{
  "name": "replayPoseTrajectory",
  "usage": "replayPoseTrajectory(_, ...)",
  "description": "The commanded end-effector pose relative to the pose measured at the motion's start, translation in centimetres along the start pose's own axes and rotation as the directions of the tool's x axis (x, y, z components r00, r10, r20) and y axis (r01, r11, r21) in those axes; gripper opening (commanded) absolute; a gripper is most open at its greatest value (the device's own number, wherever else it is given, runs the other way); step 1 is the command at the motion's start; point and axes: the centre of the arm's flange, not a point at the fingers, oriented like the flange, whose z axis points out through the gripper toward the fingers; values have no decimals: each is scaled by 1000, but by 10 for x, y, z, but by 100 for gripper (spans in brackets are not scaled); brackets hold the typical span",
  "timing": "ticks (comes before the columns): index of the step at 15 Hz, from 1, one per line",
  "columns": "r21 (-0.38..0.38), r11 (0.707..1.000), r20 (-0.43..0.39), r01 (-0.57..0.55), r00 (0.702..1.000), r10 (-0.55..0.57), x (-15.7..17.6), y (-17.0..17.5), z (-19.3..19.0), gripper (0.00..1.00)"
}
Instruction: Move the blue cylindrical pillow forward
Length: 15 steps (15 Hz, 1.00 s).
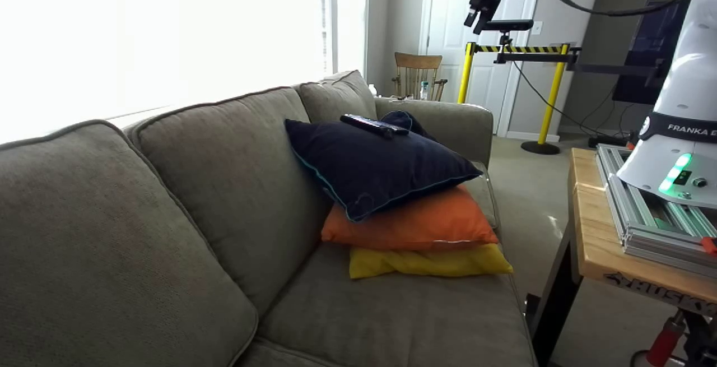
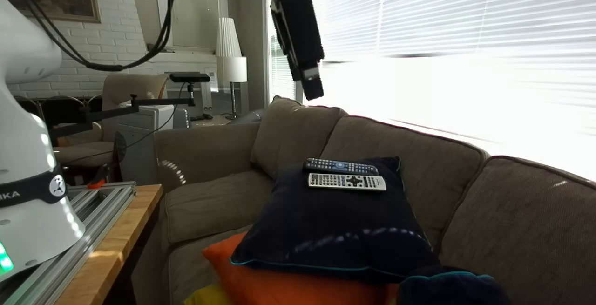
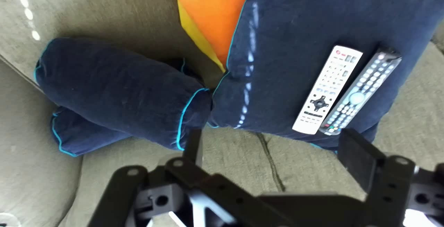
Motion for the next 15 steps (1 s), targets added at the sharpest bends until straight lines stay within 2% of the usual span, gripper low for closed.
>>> replayPoseTrajectory(1, -13, 995, -88, -96, 992, 95, 23, 33, 42, 100)
replayPoseTrajectory(3, -6, 990, -115, -138, 984, 136, 29, 47, 60, 100)
replayPoseTrajectory(6, -8, 984, -96, -179, 979, 177, 31, 57, 72, 100)
replayPoseTrajectory(7, -11, 987, -83, -159, 984, 158, 15, 45, 62, 100)
replayPoseTrajectory(12, -19, 985, -78, -172, 982, 170, 23, 50, 69, 100)
replayPoseTrajectory(15, -51, 992, -55, -118, 992, 115, 36, 56, 94, 100)
